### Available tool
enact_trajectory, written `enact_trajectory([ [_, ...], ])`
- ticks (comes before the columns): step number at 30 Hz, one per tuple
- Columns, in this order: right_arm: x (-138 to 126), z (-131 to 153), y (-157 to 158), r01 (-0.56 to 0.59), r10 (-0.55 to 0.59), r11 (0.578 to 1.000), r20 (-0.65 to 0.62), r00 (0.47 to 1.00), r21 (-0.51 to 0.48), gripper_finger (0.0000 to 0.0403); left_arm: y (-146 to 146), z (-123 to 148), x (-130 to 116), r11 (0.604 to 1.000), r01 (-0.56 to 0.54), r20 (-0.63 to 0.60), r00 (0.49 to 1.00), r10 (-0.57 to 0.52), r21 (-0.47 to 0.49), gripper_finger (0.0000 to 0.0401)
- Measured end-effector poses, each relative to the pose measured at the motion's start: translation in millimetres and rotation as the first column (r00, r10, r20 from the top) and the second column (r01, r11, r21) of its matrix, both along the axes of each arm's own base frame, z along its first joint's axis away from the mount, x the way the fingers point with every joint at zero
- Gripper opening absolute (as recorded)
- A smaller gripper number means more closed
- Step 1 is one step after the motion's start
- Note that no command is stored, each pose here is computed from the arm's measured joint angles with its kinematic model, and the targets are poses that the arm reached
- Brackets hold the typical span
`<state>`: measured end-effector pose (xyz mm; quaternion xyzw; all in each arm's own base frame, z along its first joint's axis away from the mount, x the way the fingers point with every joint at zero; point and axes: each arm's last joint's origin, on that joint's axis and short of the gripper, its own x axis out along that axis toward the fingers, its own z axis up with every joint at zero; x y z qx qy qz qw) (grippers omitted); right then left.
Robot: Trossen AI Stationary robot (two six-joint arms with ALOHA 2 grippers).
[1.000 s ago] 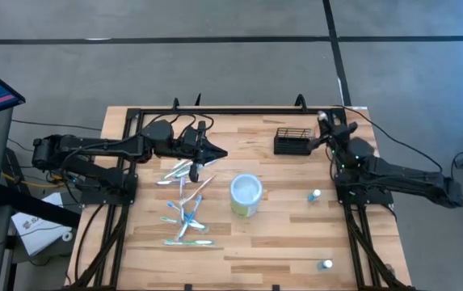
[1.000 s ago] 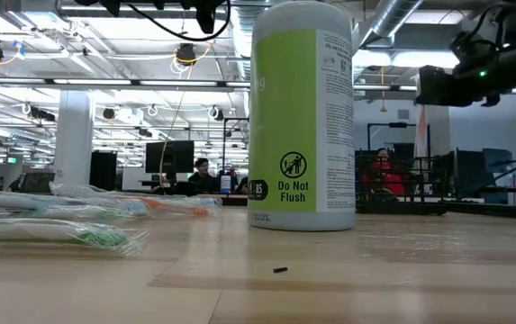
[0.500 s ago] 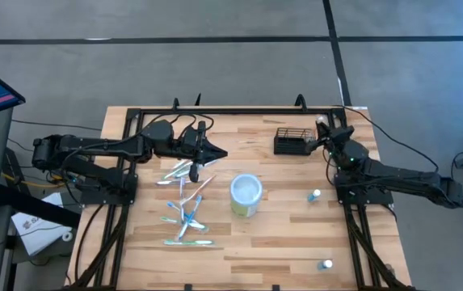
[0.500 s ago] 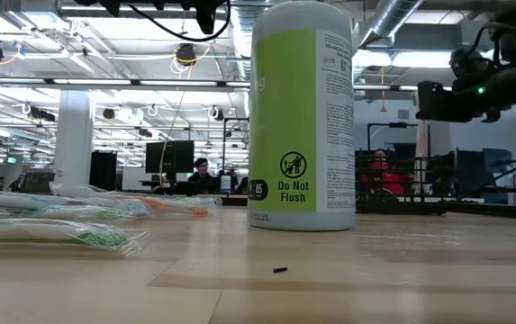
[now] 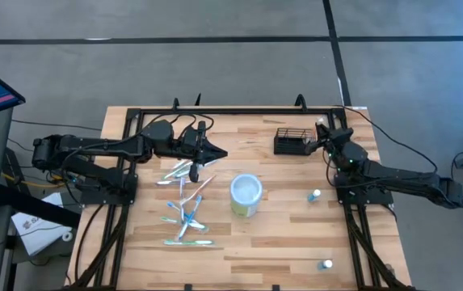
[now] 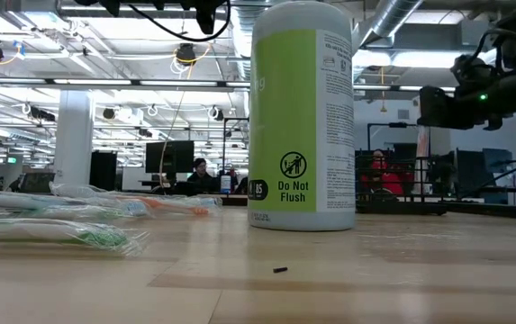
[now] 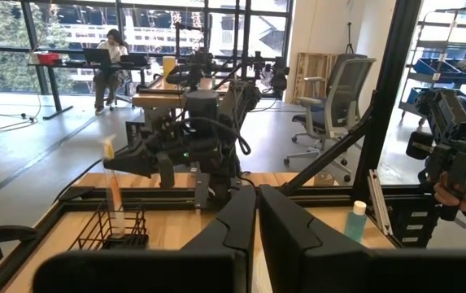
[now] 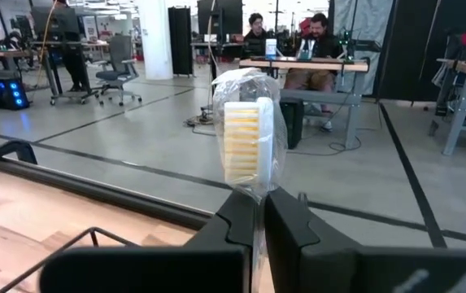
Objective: Pick & Place toothbrushing station
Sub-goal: Put the orange toothbrush into the wire organizer
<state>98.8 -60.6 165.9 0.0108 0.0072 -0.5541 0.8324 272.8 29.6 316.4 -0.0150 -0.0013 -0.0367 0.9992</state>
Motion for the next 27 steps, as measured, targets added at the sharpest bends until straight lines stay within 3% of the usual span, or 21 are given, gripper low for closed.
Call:
enact_trajectory([
  [27, 5.8, -7.2, -4.1, 0.021, -0.02, 0.999, -0.02, 1.0, 0.043, 0.0006, 0.0, -0.1, 0.0, 1.0, 0.0, -0.001, 1.0, 0.0, 0.0, 0.0011],
])
